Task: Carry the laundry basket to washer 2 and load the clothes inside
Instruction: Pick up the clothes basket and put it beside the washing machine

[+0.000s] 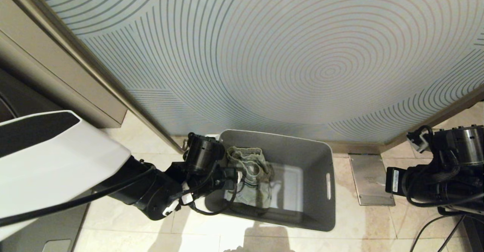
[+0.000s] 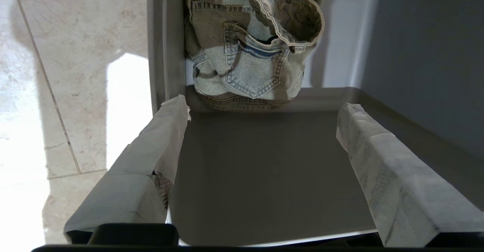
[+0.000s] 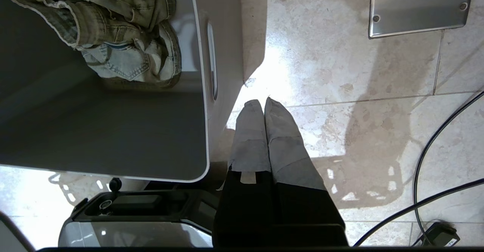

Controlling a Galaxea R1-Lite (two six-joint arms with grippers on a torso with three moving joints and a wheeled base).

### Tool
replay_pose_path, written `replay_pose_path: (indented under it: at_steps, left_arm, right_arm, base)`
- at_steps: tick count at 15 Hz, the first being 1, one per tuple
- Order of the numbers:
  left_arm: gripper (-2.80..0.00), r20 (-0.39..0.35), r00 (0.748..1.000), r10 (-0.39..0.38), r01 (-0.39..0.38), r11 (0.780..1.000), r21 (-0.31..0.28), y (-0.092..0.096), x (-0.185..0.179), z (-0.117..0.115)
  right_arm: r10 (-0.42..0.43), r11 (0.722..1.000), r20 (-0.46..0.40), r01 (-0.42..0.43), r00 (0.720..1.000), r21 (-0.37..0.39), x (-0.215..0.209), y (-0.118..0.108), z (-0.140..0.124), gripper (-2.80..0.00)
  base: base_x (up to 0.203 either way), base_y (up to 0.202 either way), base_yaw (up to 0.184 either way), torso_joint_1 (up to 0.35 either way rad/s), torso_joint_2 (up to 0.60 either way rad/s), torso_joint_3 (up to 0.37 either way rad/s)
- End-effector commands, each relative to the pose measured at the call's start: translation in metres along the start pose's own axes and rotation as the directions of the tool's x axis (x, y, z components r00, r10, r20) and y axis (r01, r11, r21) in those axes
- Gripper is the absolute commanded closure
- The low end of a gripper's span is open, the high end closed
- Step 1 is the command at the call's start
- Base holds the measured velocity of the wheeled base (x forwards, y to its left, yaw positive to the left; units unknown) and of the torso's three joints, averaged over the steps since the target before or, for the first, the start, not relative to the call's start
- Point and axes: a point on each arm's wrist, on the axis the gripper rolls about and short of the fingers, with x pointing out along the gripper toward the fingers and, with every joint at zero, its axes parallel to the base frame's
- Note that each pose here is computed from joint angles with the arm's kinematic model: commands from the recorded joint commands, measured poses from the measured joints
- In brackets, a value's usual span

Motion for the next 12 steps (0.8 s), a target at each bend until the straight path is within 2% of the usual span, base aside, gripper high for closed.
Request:
replay_pose_path:
  at_steps: [1,3,4,6,12]
  left_arm:
    - [-2.8,0.005,1.0,-0.001,0.001,1.0,0.004,0.0,-0.002,0.002]
    - [-2.8,-0.006,1.0,0.01,-0.01,0.999,0.035,0.001,-0.003,0.0]
    - [-2.8,-0.013,0.999,0.047,-0.046,0.997,0.064,0.004,-0.003,-0.003]
    - [-2.8,-0.005,0.992,0.129,-0.128,0.988,0.081,0.008,-0.001,-0.006]
    - [-2.8,-0.008,0.991,0.137,-0.135,0.987,0.084,0.006,0.02,-0.009]
  right_arm:
    - [-0.001,1.0,-0.006,0.001,1.0,0.002,0.003,0.0,0.0,0.0]
    - [-0.002,1.0,-0.008,0.002,1.0,0.004,0.004,0.0,-0.001,0.0]
    - [-0.002,1.0,-0.011,0.002,1.0,0.004,0.004,0.0,-0.001,0.0]
    - [-0.005,1.0,-0.019,0.005,1.0,0.003,0.007,0.0,-0.002,0.0]
    - [-0.005,1.0,-0.018,0.005,1.0,0.002,0.013,0.0,-0.001,0.0]
  base:
    - [0.0,0.0,0.0,0.0,0.0,0.0]
    - [0.0,0.0,0.0,0.0,0.0,0.0]
    - [0.0,0.0,0.0,0.0,0.0,0.0]
    - [0.0,0.0,0.0,0.0,0.0,0.0]
    - [0.0,0.0,0.0,0.0,0.0,0.0]
